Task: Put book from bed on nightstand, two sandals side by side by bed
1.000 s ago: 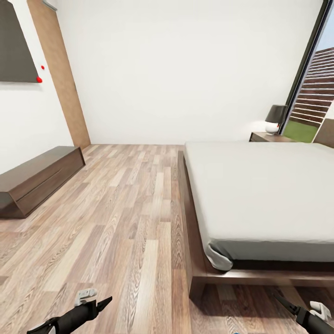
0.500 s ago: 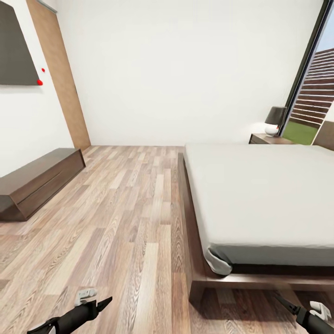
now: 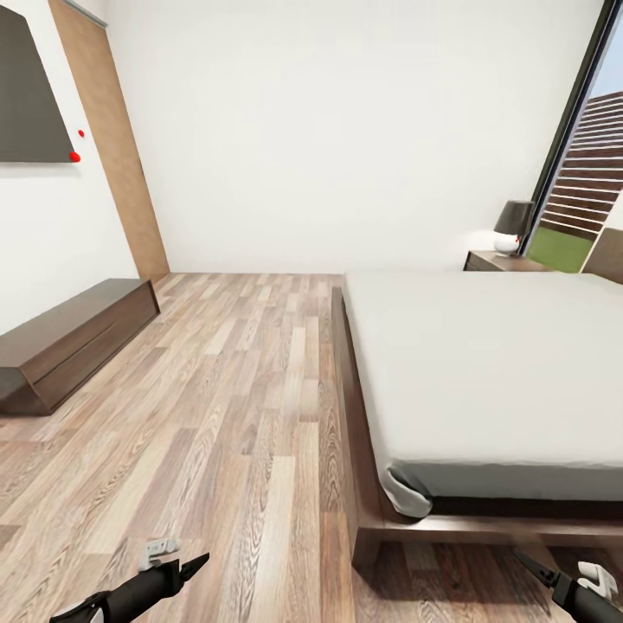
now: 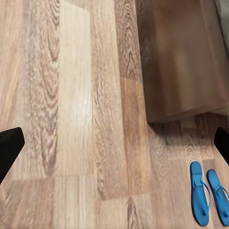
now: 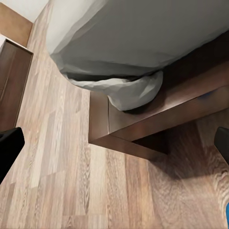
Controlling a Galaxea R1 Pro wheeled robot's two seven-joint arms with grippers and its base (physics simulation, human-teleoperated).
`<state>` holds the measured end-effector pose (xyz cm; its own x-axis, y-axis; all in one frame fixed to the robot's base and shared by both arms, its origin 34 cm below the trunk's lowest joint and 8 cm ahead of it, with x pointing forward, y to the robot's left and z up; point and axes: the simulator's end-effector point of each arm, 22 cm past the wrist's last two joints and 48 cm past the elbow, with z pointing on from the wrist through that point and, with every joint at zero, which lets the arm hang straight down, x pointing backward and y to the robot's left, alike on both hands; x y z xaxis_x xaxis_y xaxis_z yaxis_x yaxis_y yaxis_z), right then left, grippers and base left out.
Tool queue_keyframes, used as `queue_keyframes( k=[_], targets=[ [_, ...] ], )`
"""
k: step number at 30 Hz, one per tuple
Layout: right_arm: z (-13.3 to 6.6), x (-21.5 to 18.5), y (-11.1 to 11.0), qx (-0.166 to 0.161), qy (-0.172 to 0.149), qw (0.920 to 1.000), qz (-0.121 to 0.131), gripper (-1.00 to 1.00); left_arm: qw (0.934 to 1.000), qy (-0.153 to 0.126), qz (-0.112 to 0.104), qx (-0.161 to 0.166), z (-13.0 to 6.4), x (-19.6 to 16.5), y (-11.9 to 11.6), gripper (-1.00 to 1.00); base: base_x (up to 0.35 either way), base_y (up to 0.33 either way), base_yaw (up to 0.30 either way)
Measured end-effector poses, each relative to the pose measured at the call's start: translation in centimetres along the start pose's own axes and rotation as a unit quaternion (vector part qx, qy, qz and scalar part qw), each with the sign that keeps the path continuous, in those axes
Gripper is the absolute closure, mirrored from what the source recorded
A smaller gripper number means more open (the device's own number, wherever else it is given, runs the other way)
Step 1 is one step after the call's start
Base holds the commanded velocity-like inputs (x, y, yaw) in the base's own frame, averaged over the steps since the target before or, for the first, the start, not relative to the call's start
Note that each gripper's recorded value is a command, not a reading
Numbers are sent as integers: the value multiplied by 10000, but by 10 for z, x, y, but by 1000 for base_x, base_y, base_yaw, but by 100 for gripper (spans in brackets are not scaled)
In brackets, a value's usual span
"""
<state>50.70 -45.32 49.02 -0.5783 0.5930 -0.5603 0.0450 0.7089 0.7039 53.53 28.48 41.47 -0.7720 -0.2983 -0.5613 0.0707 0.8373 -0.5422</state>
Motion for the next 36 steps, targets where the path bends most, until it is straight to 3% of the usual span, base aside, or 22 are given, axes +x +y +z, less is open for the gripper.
queue_keyframes(
  k=[8, 36],
  targets=[
    [1, 1, 0, -4, 3, 10000, 8, -100, 10000, 3, -3, 0, 0, 0, 0, -100, 0, 0, 0],
    [-14, -33, 42, -24, 18, 10000, 27, -100, 10000, 7, -6, -2, -29, -38, -29, -100, 0, 0, -5]
  ],
)
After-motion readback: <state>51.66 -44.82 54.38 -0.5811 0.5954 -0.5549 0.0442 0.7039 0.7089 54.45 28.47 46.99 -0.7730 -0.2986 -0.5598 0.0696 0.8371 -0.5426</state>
